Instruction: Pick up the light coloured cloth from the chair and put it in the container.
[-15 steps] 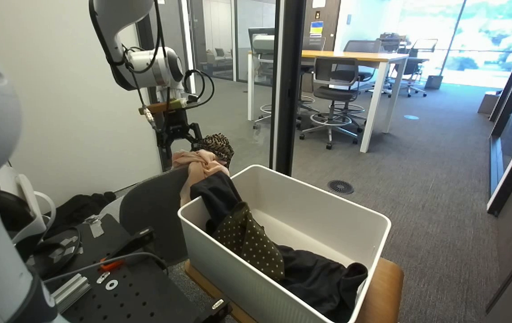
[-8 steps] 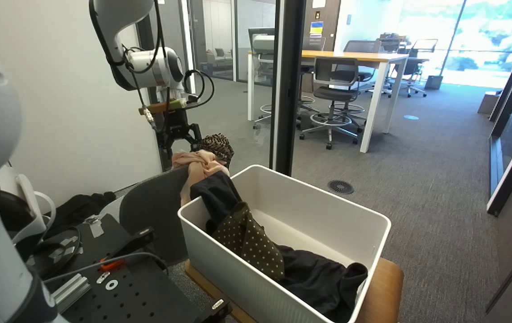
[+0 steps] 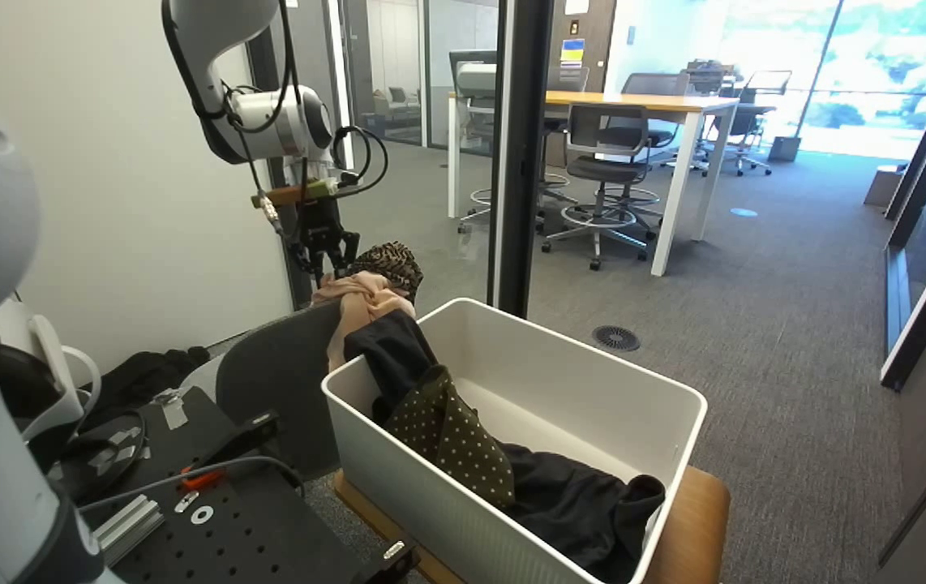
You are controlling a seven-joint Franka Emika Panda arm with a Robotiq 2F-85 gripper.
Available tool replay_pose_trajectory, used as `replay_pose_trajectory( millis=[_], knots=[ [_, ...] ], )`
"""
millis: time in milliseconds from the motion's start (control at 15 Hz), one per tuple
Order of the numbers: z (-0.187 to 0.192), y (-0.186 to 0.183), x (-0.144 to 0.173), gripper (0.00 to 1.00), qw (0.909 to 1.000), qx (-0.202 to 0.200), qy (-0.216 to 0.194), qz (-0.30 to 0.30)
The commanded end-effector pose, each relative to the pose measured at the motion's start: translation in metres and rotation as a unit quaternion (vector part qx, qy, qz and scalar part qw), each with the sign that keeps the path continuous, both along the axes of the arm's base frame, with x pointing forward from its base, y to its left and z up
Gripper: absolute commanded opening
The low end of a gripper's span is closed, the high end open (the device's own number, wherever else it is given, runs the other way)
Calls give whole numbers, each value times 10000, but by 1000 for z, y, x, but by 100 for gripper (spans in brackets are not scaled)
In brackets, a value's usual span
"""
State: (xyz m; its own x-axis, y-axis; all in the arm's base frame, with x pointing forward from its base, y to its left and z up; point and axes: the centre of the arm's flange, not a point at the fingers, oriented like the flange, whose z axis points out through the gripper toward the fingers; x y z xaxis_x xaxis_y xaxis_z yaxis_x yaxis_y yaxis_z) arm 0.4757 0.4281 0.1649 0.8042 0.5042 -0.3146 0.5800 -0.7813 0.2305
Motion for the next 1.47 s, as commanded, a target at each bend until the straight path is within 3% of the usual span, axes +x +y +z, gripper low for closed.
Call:
replay_pose_trajectory(
  millis=[0,133,533,733,1000,1333,1400],
  knots=[
    [0,-1,2,7,10000,1,-88,19],
    [-1,-1,2,3,10000,1,-42,35],
    [0,-2,4,7,9998,44,162,144],
    [16,0,7,8,9952,243,624,707],
    [60,5,11,7,9783,663,1088,1633],
    [123,-5,25,7,9432,1067,1807,2575],
    [138,-11,27,7,9399,1067,1896,2631]
  ],
)
